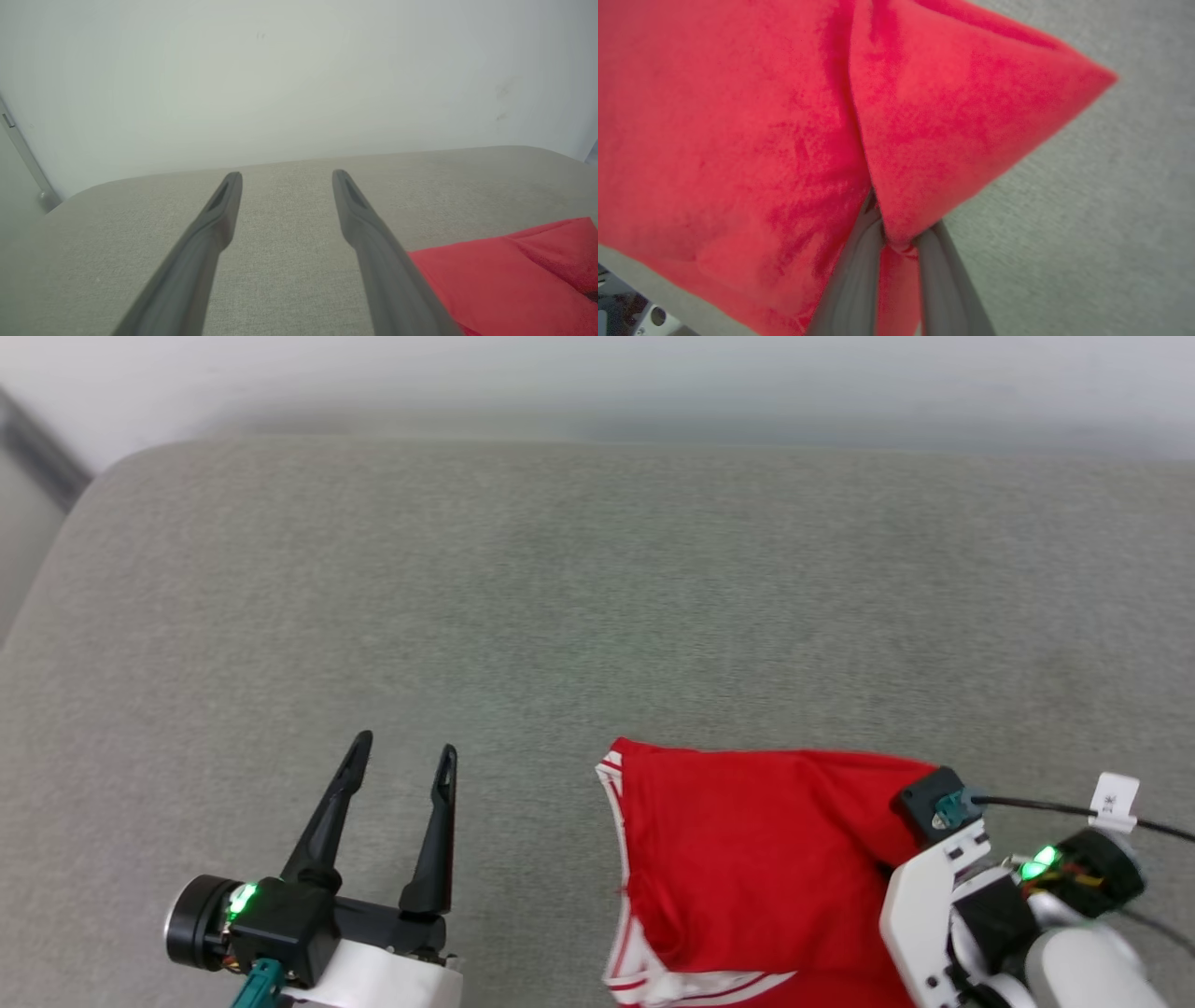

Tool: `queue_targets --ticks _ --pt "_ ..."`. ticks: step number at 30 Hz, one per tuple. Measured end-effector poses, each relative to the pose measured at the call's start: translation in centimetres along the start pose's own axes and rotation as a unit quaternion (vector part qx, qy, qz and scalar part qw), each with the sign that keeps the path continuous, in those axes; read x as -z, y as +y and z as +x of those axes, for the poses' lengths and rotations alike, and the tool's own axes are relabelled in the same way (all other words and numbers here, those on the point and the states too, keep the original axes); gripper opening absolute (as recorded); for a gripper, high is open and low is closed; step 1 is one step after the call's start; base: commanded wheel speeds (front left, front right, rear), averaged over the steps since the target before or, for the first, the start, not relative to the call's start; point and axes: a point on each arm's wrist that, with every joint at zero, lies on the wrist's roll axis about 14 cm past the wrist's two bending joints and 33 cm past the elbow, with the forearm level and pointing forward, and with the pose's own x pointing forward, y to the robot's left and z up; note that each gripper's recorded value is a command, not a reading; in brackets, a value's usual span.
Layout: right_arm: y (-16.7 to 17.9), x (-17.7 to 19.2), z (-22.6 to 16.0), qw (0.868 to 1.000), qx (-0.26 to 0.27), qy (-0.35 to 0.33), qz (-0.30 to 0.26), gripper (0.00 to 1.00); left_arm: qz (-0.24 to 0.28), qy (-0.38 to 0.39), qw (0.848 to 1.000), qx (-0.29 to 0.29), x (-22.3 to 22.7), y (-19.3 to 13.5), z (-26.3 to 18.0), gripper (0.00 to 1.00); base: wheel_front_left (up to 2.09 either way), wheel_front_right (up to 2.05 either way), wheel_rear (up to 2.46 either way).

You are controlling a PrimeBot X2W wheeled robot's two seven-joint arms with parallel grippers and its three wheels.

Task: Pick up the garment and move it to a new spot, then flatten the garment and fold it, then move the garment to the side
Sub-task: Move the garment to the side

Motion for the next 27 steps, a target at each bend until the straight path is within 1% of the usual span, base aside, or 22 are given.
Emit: queue_targets --ticks 3,6,8,12,17,18,20,21,23,27 --pt "-2.7 -0.9 -1.3 0.997 0.044 -0.01 -0.062 0.0 -0.011 -0.002 1.0 0.024 0.1 -1.6 0.6 1.0 0.0 0.0 0.0" --pt "-5.3 -2.3 -2.8 0.99 0.083 -0.019 -0.114 0.0 -0.029 -0.001 0.997 0.067 0.5 -4.5 1.5 1.0 0.0 0.0 0.0" --pt "-7.0 -2.9 -4.0 0.982 0.11 -0.016 -0.15 0.0 -0.04 -0.003 0.995 0.095 0.6 -6.3 2.2 1.0 0.0 0.0 0.0" --pt "-11.4 -2.5 -6.2 0.969 0.163 0.013 -0.186 0.0 -0.058 -0.006 0.988 0.145 1.1 -9.4 3.9 1.0 0.0 0.0 0.0" --pt "-16.8 -0.4 -7.8 0.958 0.209 0.062 -0.184 0.0 -0.073 0.0 0.977 0.2 2.7 -12.6 6.0 1.0 0.0 0.0 0.0" --pt "-18.2 0.1 -8.2 0.955 0.223 0.073 -0.182 0.0 -0.073 0.003 0.974 0.214 3.2 -13.2 6.3 1.0 0.0 0.0 0.0" --pt "-21.1 0.9 -9.2 0.942 0.255 0.093 -0.197 0.0 -0.067 0.008 0.967 0.244 4.3 -14.5 6.8 1.0 0.0 0.0 0.0" --pt "-22.2 1.1 -9.5 0.938 0.266 0.099 -0.199 0.0 -0.066 0.01 0.964 0.259 4.8 -15.2 7.1 1.0 0.0 0.0 0.0" --pt "-24.0 2.1 -9.8 0.932 0.279 0.116 -0.201 0.0 -0.069 0.012 0.957 0.282 5.8 -16.5 7.6 1.0 0.0 0.0 0.0" --pt "-27.4 4.4 -10.7 0.919 0.308 0.152 -0.194 0.0 -0.087 0.018 0.947 0.308 7.5 -18.1 8.6 1.0 0.0 0.0 0.0"
